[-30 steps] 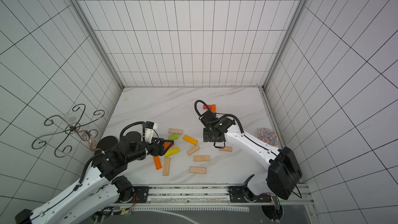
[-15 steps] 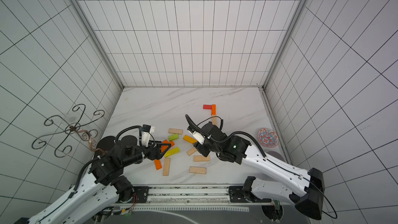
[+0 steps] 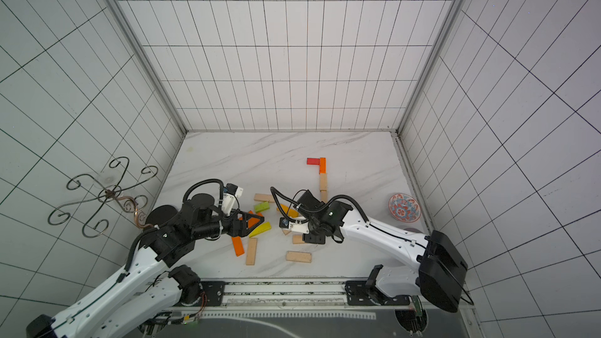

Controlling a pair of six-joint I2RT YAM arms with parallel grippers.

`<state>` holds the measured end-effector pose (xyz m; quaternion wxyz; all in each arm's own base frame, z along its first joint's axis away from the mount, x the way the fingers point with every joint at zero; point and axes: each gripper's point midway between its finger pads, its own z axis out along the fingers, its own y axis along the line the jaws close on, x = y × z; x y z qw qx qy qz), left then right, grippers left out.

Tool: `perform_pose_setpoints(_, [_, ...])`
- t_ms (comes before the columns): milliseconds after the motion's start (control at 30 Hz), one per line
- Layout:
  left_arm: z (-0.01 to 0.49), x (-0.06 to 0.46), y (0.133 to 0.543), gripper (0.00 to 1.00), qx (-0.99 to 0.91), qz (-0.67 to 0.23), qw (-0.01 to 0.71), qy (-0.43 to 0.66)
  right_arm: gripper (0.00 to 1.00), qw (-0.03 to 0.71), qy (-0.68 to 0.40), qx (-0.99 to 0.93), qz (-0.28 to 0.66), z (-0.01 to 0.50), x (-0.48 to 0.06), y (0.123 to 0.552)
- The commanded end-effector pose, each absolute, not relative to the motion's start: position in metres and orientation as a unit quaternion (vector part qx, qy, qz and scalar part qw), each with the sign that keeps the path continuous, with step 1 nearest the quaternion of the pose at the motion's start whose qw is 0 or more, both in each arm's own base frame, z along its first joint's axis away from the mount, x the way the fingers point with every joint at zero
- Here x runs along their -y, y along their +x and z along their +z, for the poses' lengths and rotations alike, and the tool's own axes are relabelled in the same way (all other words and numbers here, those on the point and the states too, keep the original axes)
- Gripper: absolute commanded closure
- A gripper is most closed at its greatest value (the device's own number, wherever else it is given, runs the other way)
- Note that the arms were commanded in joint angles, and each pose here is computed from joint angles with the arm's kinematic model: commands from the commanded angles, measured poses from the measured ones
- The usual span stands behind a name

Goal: Assemble a giraffe with building blocks
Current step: Pick up the building block from the center of the board.

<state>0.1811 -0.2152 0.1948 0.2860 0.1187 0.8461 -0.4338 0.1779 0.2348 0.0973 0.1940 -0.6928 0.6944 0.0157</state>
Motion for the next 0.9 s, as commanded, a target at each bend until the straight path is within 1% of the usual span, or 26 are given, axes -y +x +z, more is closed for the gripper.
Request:
perform_pose_setpoints(0, [0.196, 0.226, 0.175, 0.12, -0.831, -0.468, 0.268, 0.135, 0.51, 0.165, -0.719, -0.674, 0.038, 0.072, -0.234, 0.171])
perform_pose_setpoints(167, [0.177, 0.233, 0.17, 0.12, -0.837, -0.481, 0.227, 0.13, 0.51, 0.13, -0.724, -0.675, 0.048, 0.049, -0.234, 0.174])
perform_pose_setpoints(300, [0.165, 0.234, 0.168, 0.12, -0.843, -0.478, 0.21, 0.127, 0.51, 0.118, -0.727, -0.675, 0.057, 0.037, -0.233, 0.175])
perform_pose_setpoints(467, [0.161, 0.234, 0.169, 0.12, -0.846, -0.477, 0.207, 0.122, 0.51, 0.106, -0.726, -0.677, 0.063, 0.025, -0.23, 0.176])
perform_pose_setpoints(867, [0.162, 0.233, 0.171, 0.12, -0.85, -0.469, 0.208, 0.118, 0.52, 0.074, -0.721, -0.683, 0.086, 0.01, -0.229, 0.161])
